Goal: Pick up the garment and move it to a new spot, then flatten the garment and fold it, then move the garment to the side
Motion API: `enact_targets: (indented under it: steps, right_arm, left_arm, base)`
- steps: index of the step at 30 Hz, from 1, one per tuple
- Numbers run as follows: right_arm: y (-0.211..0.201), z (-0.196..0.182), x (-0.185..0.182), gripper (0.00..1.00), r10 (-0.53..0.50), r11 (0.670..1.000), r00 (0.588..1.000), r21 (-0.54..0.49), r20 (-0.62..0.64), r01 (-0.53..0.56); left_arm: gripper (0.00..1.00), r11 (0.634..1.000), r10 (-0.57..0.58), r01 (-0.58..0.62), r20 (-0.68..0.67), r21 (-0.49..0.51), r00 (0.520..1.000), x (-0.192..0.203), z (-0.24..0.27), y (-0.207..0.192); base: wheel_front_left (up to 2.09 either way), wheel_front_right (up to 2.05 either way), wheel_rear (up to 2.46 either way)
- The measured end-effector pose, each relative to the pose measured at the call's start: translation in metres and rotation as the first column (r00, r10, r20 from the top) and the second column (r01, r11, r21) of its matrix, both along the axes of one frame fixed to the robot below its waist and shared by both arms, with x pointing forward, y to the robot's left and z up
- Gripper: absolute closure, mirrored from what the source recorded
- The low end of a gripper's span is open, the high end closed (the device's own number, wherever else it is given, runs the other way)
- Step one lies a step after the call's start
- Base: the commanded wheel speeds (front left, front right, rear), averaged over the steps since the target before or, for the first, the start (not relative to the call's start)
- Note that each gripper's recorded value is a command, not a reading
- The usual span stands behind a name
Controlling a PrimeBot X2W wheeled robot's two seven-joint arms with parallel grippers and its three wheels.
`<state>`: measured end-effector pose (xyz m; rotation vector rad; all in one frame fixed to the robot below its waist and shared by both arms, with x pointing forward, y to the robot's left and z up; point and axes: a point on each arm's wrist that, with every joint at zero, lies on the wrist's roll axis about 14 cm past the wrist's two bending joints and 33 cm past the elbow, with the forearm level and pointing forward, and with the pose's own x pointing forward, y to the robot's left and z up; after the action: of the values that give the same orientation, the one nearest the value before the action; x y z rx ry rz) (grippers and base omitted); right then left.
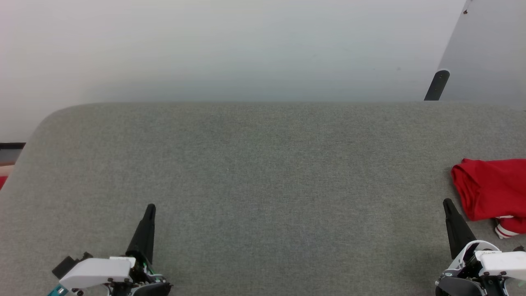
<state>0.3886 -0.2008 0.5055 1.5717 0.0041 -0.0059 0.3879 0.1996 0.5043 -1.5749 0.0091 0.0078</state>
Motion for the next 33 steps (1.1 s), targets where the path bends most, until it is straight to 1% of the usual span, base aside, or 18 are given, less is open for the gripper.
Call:
enact_targets:
  steps: [33]
  right_arm:
    - [0.0001,0.0000,0.0000,1.00,0.000,1.000,1.000,0.000,0.000,0.000]
  left_arm:
    - [1.00,1.000,0.000,0.000,0.000,0.000,1.000,0.0000,0.0001,-0.0001]
  base:
    - [0.00,0.00,0.00]
